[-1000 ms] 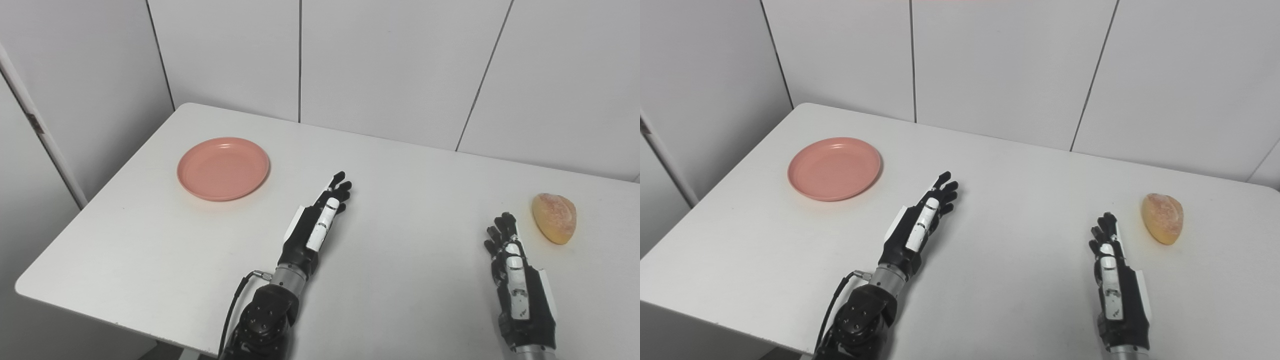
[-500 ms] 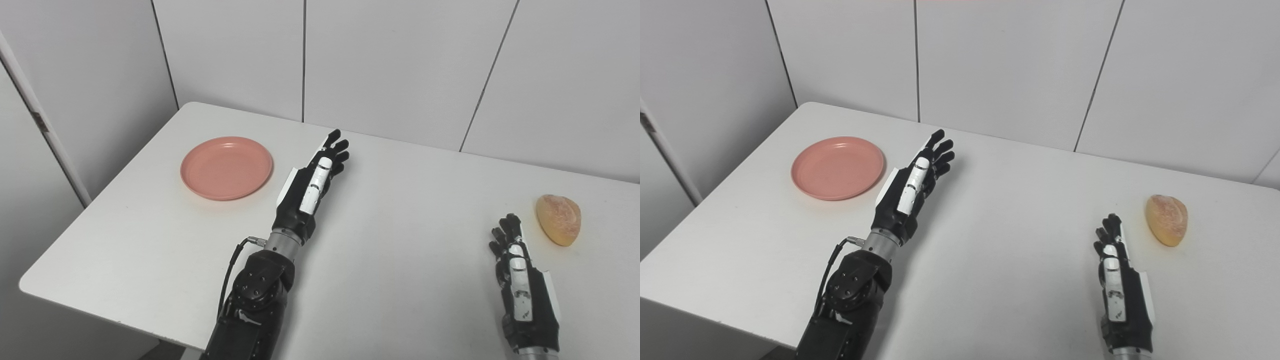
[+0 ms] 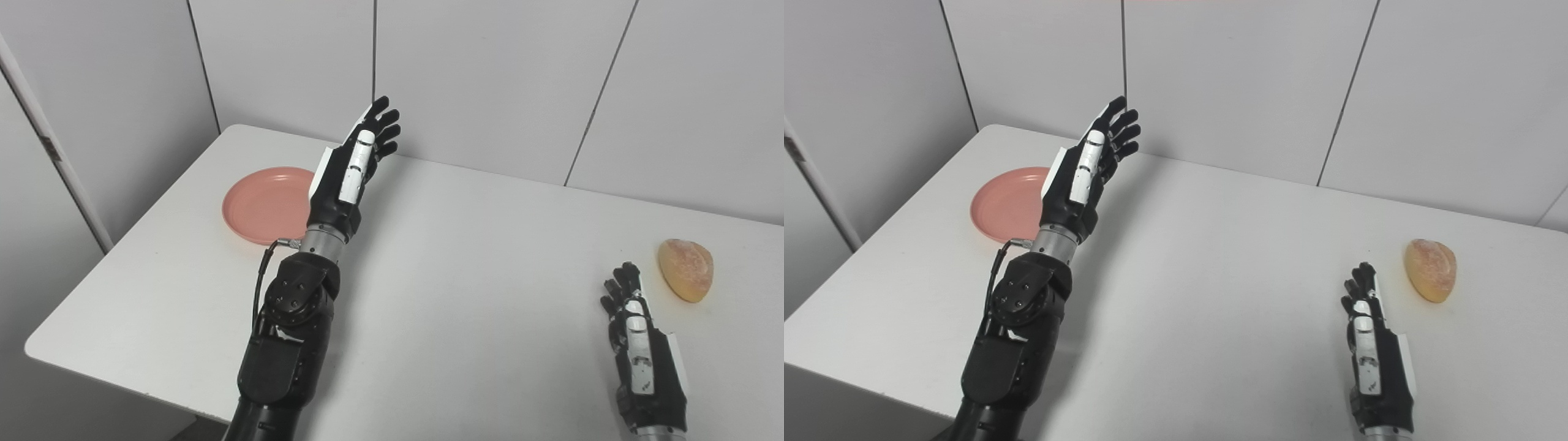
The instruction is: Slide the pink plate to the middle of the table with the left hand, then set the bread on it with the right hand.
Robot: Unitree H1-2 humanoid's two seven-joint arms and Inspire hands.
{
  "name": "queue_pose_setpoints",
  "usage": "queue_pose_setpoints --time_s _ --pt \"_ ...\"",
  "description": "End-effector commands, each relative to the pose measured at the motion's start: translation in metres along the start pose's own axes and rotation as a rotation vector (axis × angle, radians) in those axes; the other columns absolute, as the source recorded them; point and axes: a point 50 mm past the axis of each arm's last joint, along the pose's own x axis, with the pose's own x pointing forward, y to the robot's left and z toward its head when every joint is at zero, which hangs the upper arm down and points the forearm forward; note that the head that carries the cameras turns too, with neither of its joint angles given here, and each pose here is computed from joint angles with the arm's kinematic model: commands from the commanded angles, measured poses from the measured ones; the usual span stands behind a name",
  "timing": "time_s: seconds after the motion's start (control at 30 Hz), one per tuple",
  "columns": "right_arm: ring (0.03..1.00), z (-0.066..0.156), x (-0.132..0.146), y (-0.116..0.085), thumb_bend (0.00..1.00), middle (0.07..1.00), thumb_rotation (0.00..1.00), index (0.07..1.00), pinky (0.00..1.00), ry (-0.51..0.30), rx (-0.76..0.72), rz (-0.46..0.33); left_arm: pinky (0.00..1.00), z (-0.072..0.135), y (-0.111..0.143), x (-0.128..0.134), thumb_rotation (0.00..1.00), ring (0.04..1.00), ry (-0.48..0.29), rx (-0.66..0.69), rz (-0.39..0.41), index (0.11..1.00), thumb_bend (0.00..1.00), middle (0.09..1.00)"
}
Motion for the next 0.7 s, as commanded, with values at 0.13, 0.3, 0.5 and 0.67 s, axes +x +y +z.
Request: queue_pose_setpoints --time_s 0.13,0.3,0.5,0.67 --pt "0.996 -0.018 -0.012 -0.003 0.21 1.000 1.00 1.000 1.00 0.075 0.023 -0.015 0.87 0.030 0.020 0.036 1.00 0.877 -0.088 0.067 0.022 0.875 0.41 0.884" --pt "0.992 -0.018 -0.012 -0.002 0.20 1.000 1.00 1.000 1.00 0.078 0.025 -0.015 0.89 0.035 0.043 0.053 1.00 0.885 -0.083 0.095 0.057 0.875 0.42 0.891" --pt "0.993 -0.019 -0.013 -0.001 0.21 1.000 1.00 1.000 1.00 0.077 0.031 -0.016 0.87 0.039 0.071 0.070 1.00 0.876 -0.071 0.081 0.098 0.874 0.41 0.883" --pt "0.999 -0.020 -0.013 -0.004 0.21 1.000 1.00 1.000 1.00 0.073 0.029 -0.009 0.85 0.044 0.093 0.073 1.00 0.863 -0.064 0.064 0.153 0.855 0.38 0.865"
